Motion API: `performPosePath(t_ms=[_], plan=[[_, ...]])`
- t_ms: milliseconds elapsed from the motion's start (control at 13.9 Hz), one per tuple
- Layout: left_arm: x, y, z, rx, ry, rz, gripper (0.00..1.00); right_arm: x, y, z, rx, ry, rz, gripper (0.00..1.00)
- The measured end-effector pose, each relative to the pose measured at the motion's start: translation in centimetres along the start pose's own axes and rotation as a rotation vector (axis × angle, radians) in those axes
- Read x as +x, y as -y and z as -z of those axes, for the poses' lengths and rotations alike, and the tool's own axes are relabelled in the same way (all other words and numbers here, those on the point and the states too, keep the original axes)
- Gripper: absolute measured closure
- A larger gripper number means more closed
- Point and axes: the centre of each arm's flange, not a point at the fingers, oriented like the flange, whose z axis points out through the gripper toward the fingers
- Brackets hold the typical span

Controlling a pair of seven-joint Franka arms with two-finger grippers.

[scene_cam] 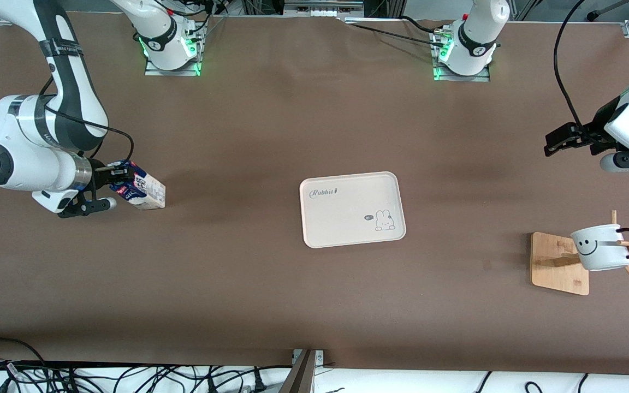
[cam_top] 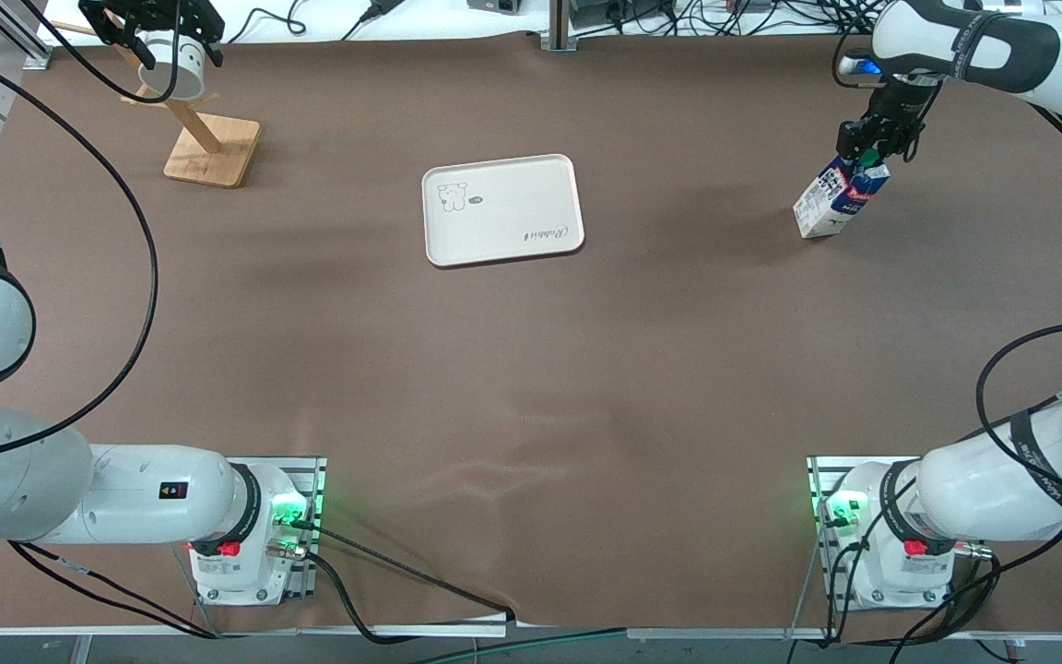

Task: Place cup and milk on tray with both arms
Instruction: 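Lift the milk carton with the right gripper, then carry the milk carton with the right gripper toward the white tray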

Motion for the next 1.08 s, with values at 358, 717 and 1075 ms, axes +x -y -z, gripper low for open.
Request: performPosePath(t_ms=[358,717,1075], plan=[[0.0,-0.1,0.0,0.000,0.000,-0.002,0.00,-0.3,0.4,1.1,0.000,-0.002,0.007,0.59],[0.0,-0.5,0.1,0.000,-0.001,-0.010,0.00,-2.0,4.0,11.2,0.022,-0.080,0.049,0.59],[0.0,-0.8,0.1,0.000,-0.001,-0.014,0.00,-2.0,9.4,16.7,0.154,-0.158,-0.040,0.59]])
